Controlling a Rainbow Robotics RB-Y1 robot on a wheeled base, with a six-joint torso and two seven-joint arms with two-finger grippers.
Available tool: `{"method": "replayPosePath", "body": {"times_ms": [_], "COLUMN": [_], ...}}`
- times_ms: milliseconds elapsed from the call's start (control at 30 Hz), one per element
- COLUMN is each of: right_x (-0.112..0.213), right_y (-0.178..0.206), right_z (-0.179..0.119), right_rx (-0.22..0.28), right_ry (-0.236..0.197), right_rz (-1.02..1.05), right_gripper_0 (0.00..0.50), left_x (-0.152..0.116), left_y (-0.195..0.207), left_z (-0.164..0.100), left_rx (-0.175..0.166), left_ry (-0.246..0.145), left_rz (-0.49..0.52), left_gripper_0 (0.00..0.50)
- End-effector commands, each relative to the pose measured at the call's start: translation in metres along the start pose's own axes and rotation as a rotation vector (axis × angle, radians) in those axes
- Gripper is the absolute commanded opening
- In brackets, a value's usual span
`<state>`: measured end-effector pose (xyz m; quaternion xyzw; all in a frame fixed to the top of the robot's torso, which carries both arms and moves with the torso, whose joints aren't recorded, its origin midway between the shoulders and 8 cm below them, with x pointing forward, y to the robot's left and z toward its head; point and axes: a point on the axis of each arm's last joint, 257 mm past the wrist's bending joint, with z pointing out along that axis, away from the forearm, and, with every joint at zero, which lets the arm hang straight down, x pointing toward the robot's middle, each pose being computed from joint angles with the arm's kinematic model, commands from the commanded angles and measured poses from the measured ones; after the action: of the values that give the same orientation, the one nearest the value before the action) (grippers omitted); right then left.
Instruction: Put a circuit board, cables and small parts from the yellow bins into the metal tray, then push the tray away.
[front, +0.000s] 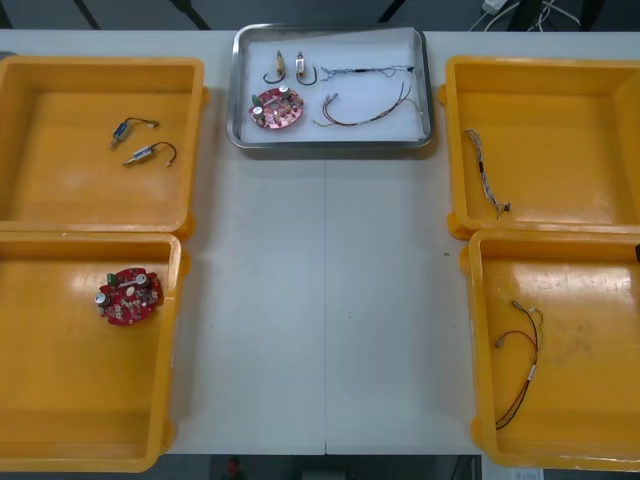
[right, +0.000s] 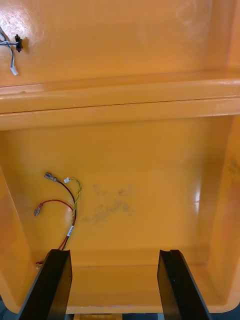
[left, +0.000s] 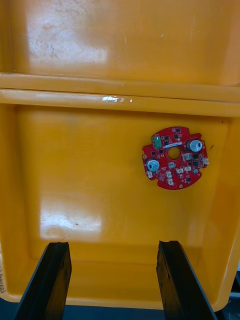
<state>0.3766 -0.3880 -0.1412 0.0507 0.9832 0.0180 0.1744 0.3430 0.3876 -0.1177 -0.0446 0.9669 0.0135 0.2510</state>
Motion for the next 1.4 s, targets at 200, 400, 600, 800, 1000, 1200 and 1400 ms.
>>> {"method": "replayPosePath", "body": {"times_ms": [200, 400, 600, 800, 1000, 1200, 1400], "right_x": [-0.0040, -0.0040, -0.0040, -0.0040, -0.0040, -0.0040, -0.0040], "right_y": [-0.0116, -0.0116, -0.0116, -0.0116, -0.0116, -0.0116, -0.0116], "right_z": [-0.0159, -0.0159, -0.0159, -0.0159, -0.0159, -0.0159, -0.0159], "right_rx": [0.035, 0.035, 0.035, 0.035, 0.035, 0.035, 0.035], "right_ry": [-0.029, -0.029, -0.029, -0.029, -0.029, -0.029, -0.029], "right_rz": [0.024, 0.024, 0.024, 0.024, 0.024, 0.024, 0.024], "right_gripper_0": [0.500, 0.500, 0.500, 0.500, 0.500, 0.500, 0.500], "left_x": [-0.0065, -0.0065, -0.0065, -0.0065, -0.0065, -0.0065, -0.0065], "left_y": [0.0129, 0.0129, 0.0129, 0.0129, 0.0129, 0.0129, 0.0129], "left_z": [-0.0130, -0.0130, -0.0130, -0.0130, -0.0130, -0.0130, -0.0130], "left_rx": [-0.055, -0.055, -0.055, -0.055, -0.055, -0.055, -0.055], "left_ry": [-0.029, -0.029, -0.029, -0.029, -0.029, -0.029, -0.029], "left_rz": [-0.024, -0.024, -0.024, -0.024, -0.024, -0.024, -0.024], "left_gripper_0": [0.500, 0.500, 0.500, 0.500, 0.500, 0.500, 0.500]}}
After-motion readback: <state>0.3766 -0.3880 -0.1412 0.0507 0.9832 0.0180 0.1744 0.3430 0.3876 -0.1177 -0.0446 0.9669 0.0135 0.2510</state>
